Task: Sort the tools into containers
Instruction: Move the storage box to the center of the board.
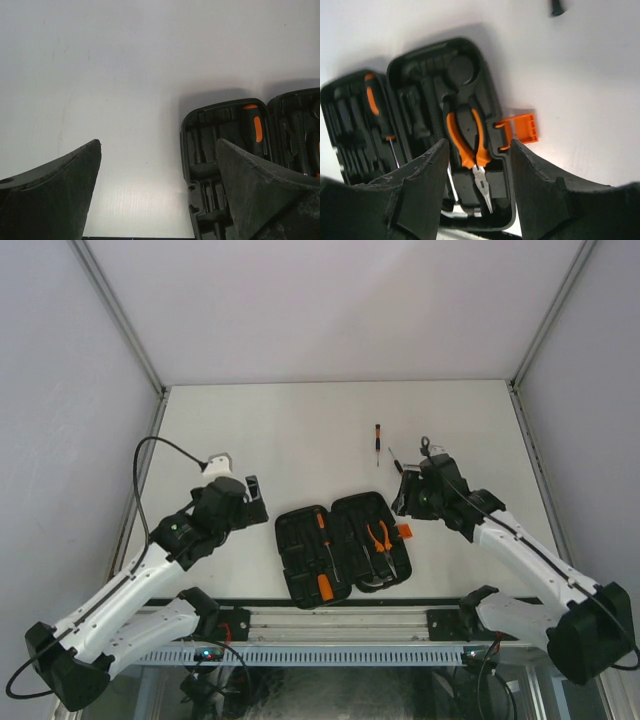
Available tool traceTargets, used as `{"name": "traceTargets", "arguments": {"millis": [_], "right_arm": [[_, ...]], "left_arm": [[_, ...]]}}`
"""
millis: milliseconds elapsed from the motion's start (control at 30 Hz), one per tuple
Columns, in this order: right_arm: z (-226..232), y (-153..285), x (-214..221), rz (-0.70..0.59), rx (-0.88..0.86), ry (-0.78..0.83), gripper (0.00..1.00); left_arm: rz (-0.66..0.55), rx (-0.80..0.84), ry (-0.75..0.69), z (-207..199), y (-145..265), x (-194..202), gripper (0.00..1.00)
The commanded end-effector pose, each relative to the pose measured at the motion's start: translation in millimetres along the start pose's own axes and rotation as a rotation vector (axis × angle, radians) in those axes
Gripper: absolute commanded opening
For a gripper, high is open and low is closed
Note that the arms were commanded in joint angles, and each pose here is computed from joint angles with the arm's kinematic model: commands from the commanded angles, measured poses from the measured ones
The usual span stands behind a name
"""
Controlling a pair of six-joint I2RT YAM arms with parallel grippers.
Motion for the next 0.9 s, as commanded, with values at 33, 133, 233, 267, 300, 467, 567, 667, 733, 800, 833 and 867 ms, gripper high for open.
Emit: {"name": "traceTargets", "arguments": {"millis": [33, 133, 233, 267, 300, 467, 567, 667, 733, 800, 833, 867], "right_arm": [[29, -6, -10, 0.045, -0.221, 0.172, 0.52], [49, -15, -9, 0.067, -0.238, 0.247, 0.52], [73, -26, -11, 0.103, -0.24, 0.3, 0.52], [81, -29, -11, 0.116, -0.24, 0.315, 0.52], [89, -33, -11, 0.12, -0.239, 0.333, 0.52], [124, -55, 0, 0.187, -0.2, 0.381, 0.52], [135, -64, 6, 0.209, -0.159, 0.4, 0.52], [138, -70, 14, 0.238, -0.131, 0.411, 0.51], [138, -72, 20, 0.261, -0.12, 0.419, 0.52], [137, -74, 25, 0.284, -0.111, 0.433, 0.51], [137, -74, 28, 0.296, -0.106, 0.437, 0.51], [137, -75, 30, 0.304, -0.101, 0.441, 0.51]], "left_arm": [[-0.027, 0.085, 0.024, -6, 7, -20, 1.0], [-0.033, 0.072, 0.053, -2, 6, -22, 1.0], [-0.027, 0.06, 0.06, 1, 7, -24, 1.0], [-0.027, 0.051, 0.059, 2, 7, -25, 1.0], [-0.026, 0.039, 0.058, 3, 8, -26, 1.0], [-0.017, -0.013, 0.049, 4, 9, -29, 1.0], [-0.017, -0.031, 0.045, 7, 9, -29, 1.0], [-0.026, -0.022, 0.06, 9, 11, -27, 1.0], [-0.032, 0.006, 0.068, 9, 12, -26, 1.0], [-0.04, 0.017, 0.074, 10, 14, -26, 1.0], [-0.045, 0.018, 0.078, 10, 15, -27, 1.0], [-0.049, 0.02, 0.08, 11, 16, -27, 1.0]]}}
Point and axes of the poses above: each gripper's point midway between its finger pads, its own y axis back along the fingers, its own z axis along the line the jaws close on, x = y × z, the point moved 9 cm from there along y, back along the fingers, and after that the axes turned 10 degrees about y, right-handed, at the moved point
